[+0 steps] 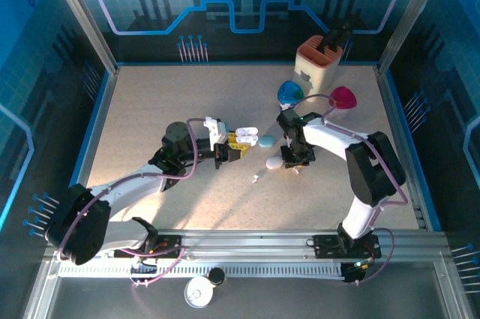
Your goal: Insert the wireless bluetooth earbuds into the charging case
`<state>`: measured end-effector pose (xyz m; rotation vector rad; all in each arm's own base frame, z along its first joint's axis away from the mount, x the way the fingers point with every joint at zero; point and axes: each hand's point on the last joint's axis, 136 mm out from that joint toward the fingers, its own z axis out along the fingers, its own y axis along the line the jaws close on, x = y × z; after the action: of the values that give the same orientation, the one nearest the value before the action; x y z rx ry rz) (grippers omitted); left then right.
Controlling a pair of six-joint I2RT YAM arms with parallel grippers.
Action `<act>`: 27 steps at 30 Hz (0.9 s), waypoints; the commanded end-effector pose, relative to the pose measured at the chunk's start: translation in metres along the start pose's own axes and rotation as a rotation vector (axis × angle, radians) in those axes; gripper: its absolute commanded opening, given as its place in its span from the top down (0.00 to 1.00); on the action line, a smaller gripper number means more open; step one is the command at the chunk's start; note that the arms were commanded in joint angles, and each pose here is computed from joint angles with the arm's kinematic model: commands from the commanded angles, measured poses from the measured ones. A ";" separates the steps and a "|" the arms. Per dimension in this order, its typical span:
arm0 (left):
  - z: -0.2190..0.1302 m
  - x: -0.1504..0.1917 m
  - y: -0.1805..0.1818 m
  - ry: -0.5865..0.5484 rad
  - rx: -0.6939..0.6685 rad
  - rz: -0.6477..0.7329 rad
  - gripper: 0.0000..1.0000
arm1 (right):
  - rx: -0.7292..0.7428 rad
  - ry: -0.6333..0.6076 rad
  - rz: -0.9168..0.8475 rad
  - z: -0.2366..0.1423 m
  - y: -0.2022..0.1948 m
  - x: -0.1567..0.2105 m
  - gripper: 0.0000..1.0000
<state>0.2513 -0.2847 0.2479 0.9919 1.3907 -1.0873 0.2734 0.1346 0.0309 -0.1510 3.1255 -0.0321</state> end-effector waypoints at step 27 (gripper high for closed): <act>-0.004 -0.002 0.006 -0.021 -0.024 0.012 0.83 | 0.253 0.117 -0.144 0.003 -0.015 0.008 0.65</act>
<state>0.2550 -0.2814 0.2463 0.9779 1.4000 -1.0751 0.2693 0.1249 0.0275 -0.3689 3.1749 -0.3353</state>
